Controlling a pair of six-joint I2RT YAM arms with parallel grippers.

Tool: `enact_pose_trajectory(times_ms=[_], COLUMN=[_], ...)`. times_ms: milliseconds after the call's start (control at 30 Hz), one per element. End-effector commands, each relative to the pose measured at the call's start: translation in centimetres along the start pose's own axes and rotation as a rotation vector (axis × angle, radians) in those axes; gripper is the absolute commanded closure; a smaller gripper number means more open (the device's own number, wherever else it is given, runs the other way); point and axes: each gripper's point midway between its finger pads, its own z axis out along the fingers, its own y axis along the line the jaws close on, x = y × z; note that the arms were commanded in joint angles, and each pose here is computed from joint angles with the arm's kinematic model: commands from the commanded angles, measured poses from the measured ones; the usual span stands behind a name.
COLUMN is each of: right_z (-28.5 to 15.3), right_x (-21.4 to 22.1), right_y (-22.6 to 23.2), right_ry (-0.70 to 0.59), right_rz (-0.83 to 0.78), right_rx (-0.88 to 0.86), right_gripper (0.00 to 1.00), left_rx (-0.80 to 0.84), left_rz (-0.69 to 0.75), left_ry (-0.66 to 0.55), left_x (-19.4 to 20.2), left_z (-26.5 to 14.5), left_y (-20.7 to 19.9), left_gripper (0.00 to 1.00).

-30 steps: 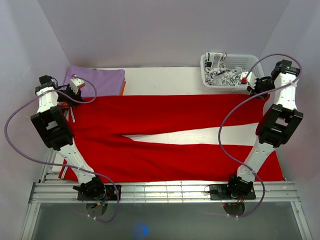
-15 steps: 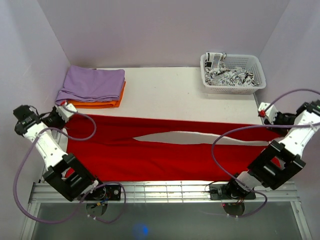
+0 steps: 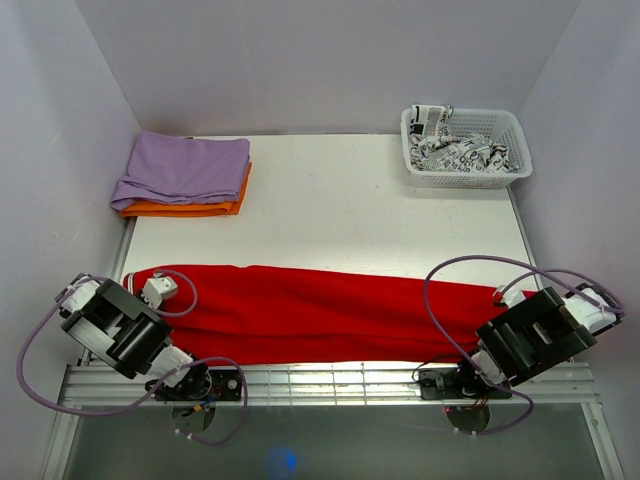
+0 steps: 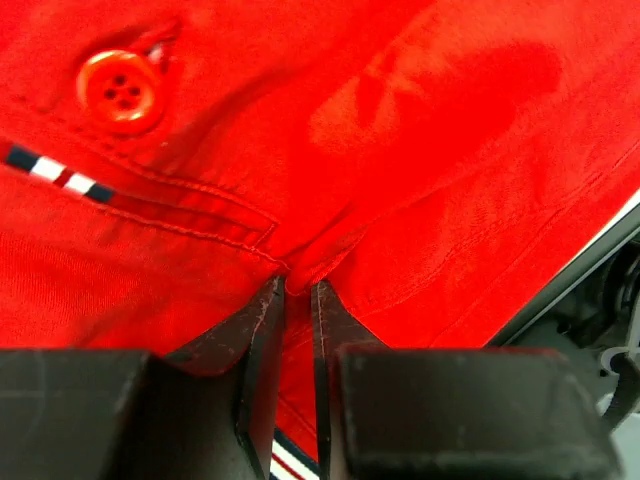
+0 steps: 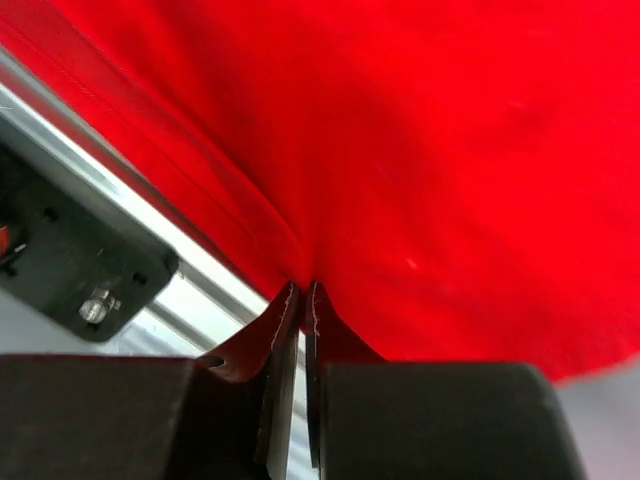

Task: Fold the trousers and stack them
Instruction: Fold the trousers

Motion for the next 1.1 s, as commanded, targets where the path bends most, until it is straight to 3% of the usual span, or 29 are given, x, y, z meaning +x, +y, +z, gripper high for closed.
enact_pose_trajectory(times_ms=[0, 200, 233, 333, 500, 733, 933, 1067], right_z=[1.3, 3.0, 3.4, 3.4, 3.2, 2.7, 2.5, 0.9], right_x=[2.4, -0.1, -0.5, -3.4, -8.3, -10.6, -11.2, -11.6], right_y=[-3.8, -6.8, -7.1, -10.1, -13.4, -16.2, -16.0, -15.8], right_ry=[0.163, 0.136, 0.123, 0.104, 0.064, 0.044, 0.033, 0.022], right_rz=[-0.518, -0.417, -0.356, -0.364, -0.343, -0.32, -0.319, -0.332], right_rx=[0.037, 0.044, 0.031, 0.054, 0.098, 0.132, 0.117, 0.141], right_gripper=[0.92, 0.92, 0.92, 0.92, 0.92, 0.92, 0.92, 0.92], left_rx=[-0.046, -0.052, -0.074, -0.117, -0.207, -0.285, -0.293, -0.342], left_rz=[-0.078, -0.365, -0.388, -0.447, -0.456, -0.512, -0.476, -0.352], left_ry=[0.159, 0.167, 0.158, 0.15, 0.096, 0.026, -0.037, -0.092], left_x=[3.9, 4.0, 3.8, 1.9, -2.0, -4.9, -7.1, -9.5], left_z=[0.5, 2.6, 3.0, 4.3, 5.1, 3.2, 2.0, -1.3], left_y=[2.3, 6.7, 7.7, 10.4, 15.7, 20.9, 22.2, 22.5], left_gripper=[1.0, 1.0, 1.0, 1.0, 1.0, 1.0, 1.0, 1.0])
